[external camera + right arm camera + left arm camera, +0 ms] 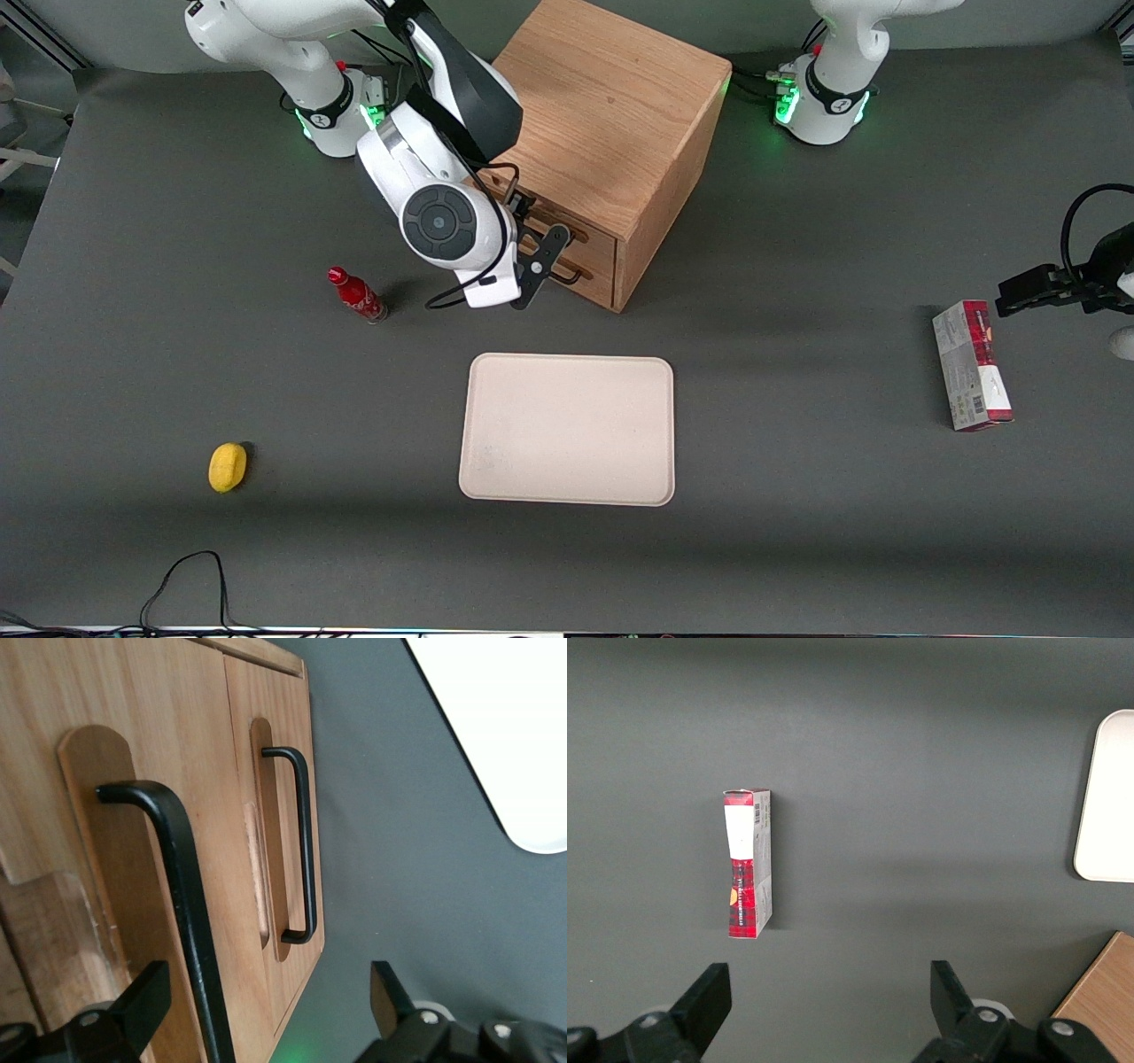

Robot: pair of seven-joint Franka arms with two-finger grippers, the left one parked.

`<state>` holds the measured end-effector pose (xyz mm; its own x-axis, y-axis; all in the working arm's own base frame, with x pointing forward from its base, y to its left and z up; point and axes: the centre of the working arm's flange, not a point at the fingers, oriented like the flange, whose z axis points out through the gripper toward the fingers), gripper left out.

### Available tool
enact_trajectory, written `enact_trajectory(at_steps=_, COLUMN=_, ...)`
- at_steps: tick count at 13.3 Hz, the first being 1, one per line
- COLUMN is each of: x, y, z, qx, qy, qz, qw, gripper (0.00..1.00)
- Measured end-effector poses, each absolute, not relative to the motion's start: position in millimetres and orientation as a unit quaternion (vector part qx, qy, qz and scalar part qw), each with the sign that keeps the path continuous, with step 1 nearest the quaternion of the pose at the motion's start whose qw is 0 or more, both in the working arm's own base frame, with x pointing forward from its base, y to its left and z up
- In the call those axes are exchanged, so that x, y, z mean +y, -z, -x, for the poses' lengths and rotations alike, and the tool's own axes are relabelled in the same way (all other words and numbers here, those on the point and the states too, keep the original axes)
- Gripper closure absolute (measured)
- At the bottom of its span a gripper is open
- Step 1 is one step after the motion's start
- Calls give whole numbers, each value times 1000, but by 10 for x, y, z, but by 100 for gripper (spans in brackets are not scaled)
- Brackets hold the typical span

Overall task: Open upper drawer
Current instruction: 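Pull the upper drawer outward by its handle with the right gripper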

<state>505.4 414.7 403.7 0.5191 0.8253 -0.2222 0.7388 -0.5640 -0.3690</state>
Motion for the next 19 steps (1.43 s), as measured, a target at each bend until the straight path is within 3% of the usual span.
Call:
enact_trajectory(at_steps=10, x=4102, y=-3790, z=-5103, qx=-442, qy=-200, qz=867, qw=113, gripper=0)
enact_trajectory(at_steps=19, x=3559, y=-3807, z=-5532, qx=-402, qy=-181, qz=889, qw=122, gripper=0)
